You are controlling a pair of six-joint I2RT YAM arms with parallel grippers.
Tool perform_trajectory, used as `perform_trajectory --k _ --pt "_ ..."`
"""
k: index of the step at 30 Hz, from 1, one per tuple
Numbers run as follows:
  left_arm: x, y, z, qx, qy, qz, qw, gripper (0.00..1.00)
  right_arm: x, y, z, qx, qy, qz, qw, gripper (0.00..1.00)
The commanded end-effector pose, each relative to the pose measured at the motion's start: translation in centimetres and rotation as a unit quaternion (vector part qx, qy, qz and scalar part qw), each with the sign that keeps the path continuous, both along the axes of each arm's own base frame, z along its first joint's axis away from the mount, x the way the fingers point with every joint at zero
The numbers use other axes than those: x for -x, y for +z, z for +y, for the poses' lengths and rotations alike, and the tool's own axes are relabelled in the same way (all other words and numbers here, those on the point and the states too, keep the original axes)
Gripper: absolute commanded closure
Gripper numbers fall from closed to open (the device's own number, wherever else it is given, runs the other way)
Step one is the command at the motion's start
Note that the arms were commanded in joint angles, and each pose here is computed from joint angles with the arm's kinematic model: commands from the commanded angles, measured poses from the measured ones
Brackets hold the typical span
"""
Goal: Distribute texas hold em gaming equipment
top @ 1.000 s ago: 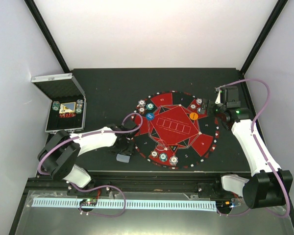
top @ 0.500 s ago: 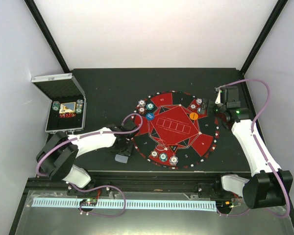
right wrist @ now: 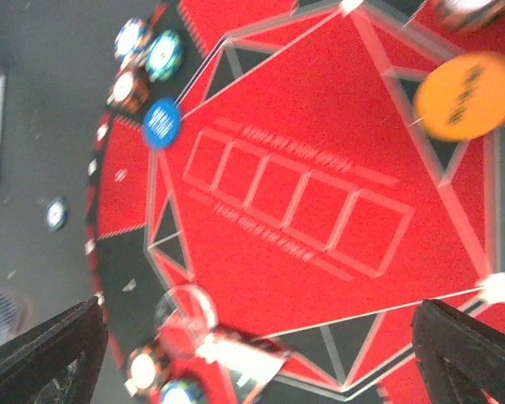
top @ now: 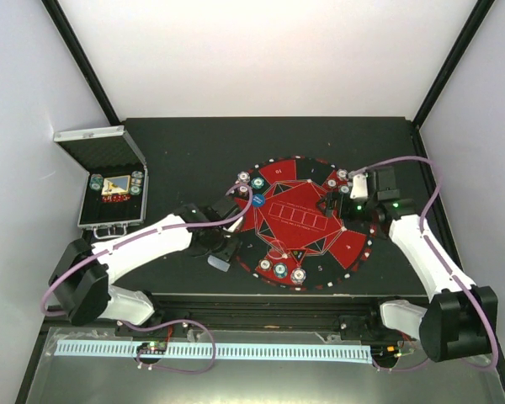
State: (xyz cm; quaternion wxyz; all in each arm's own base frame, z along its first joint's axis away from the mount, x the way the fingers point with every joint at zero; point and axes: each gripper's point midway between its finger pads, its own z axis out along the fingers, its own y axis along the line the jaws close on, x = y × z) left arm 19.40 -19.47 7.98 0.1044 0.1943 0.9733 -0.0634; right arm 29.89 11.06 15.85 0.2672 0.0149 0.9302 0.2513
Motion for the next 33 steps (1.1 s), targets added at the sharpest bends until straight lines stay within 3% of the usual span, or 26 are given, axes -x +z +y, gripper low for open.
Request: perform_trajectory --k 1,12,18,33 --pt "1.6 2.5 -2.4 0.035 -0.091 -0.001 0.995 0.40 2.2 -0.1 5.2 -0.109 0.081 0.030 0.990 0.01" --pt "5.1 5.1 -6.4 0.084 -0.230 0.005 0.970 0.40 9.1 -3.6 14.5 -0.208 0.220 0.153 0.941 0.03" --pt "5.9 6.2 -7.8 0.100 -0.264 -0.008 0.959 0.41 10.7 -3.6 15.4 -0.251 0.241 0.185 0.919 0.04" --pt "6.5 7.5 -9.3 0.113 -0.294 -0.025 0.949 0.41 13.5 -3.9 18.0 -0.258 0.301 0.210 0.894 0.06"
